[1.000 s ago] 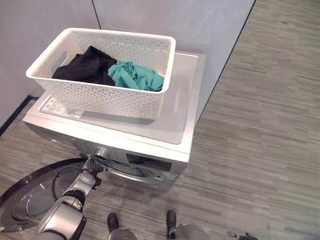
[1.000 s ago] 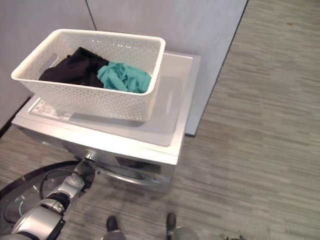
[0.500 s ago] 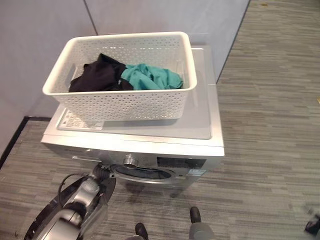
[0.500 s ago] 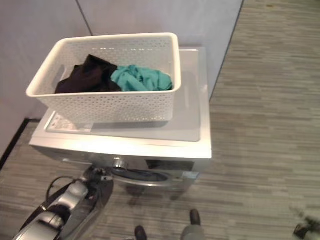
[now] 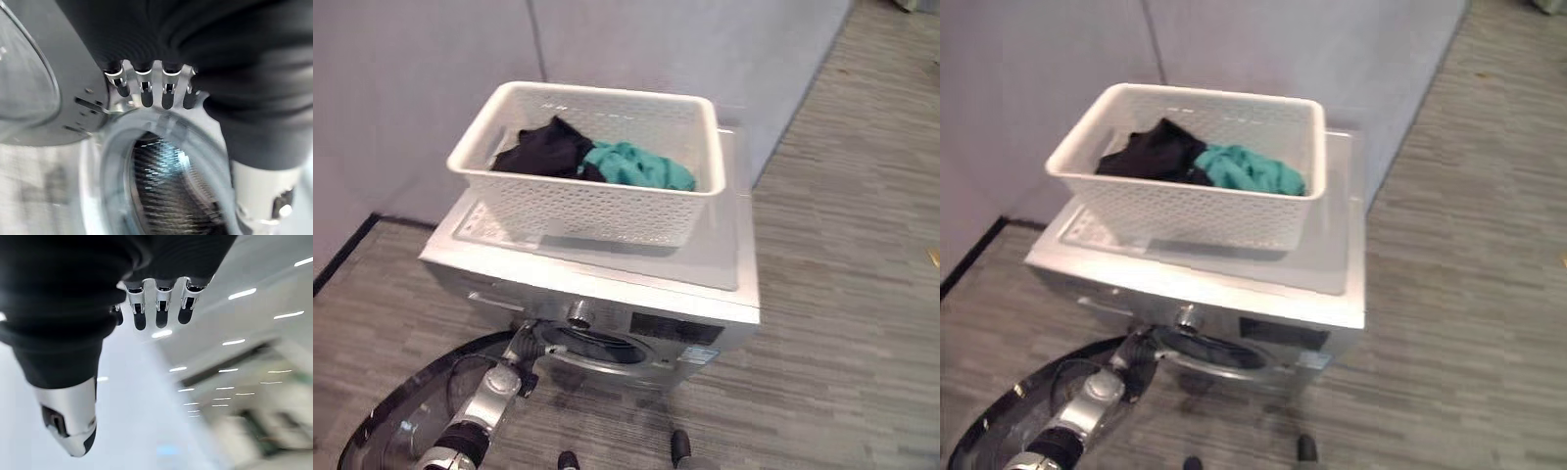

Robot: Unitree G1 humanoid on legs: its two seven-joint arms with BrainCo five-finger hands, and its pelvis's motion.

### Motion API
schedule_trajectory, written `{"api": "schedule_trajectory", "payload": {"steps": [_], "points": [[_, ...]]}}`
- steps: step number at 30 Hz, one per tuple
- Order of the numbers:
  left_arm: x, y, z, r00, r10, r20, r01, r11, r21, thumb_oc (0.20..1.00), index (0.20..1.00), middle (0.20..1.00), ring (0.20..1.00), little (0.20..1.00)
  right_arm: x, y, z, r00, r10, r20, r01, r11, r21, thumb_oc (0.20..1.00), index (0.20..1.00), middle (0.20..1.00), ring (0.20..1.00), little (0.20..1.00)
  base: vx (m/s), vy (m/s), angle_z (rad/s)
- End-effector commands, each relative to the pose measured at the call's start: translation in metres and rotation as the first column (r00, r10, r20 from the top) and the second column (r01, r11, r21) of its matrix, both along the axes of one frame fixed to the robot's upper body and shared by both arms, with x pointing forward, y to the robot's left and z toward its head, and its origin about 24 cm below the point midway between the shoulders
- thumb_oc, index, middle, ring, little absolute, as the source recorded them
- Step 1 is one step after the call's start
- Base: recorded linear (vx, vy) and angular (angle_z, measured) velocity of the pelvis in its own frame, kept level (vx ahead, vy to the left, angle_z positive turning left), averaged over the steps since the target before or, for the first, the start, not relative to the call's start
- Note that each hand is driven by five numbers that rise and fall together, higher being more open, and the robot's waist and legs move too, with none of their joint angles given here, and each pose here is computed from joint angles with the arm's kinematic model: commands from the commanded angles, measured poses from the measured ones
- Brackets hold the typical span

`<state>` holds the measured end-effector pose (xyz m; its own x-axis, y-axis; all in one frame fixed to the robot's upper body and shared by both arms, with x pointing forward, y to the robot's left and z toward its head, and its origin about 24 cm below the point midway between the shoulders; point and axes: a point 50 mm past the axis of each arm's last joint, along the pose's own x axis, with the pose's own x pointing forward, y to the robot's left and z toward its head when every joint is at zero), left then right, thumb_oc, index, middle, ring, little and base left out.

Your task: Grab the laundry basket,head to the washer,open it,put in the laundry and shut it.

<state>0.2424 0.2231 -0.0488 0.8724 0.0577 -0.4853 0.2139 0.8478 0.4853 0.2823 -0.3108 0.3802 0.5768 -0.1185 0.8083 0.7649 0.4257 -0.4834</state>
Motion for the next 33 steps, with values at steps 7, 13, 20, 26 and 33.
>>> {"api": "schedule_trajectory", "payload": {"steps": [7,13,20,26,33], "points": [[0.004,-0.010,0.026,0.980,-0.181,0.088,0.187,0.979,-0.075,1.000,1.000,1.000,1.000,1.000,0.031,0.037,0.064,0.993,0.113,-0.026,-0.113,0.994,0.003,1.000,1.000,1.000,1.000,1.000,-0.02,-0.014,0.44],[-0.015,-0.010,0.010,0.977,-0.211,-0.008,0.209,0.971,-0.115,1.000,1.000,1.000,1.000,1.000,0.054,0.051,0.057,0.971,0.129,-0.199,-0.134,0.991,-0.010,1.000,1.000,1.000,1.000,1.000,-0.01,-0.004,0.32],[-0.020,-0.016,-0.007,0.979,-0.190,-0.070,0.179,0.974,-0.140,1.000,1.000,1.000,1.000,1.000,0.059,0.060,0.045,0.919,0.156,-0.363,-0.194,0.978,-0.071,1.000,1.000,1.000,1.000,1.000,-0.01,0.015,0.09],[-0.013,-0.025,-0.007,0.984,-0.172,-0.043,0.162,0.972,-0.171,1.000,1.000,1.000,1.000,1.000,0.060,0.094,0.042,0.877,0.243,-0.415,-0.328,0.933,-0.148,1.000,1.000,1.000,1.000,1.000,-0.01,0.011,-0.13],[-0.016,-0.026,-0.013,0.986,-0.155,-0.064,0.141,0.972,-0.190,1.000,1.000,1.000,1.000,1.000,0.064,0.108,0.042,0.865,0.208,-0.457,-0.335,0.916,-0.218,1.000,1.000,1.000,1.000,1.000,0.00,0.000,0.00]]}}
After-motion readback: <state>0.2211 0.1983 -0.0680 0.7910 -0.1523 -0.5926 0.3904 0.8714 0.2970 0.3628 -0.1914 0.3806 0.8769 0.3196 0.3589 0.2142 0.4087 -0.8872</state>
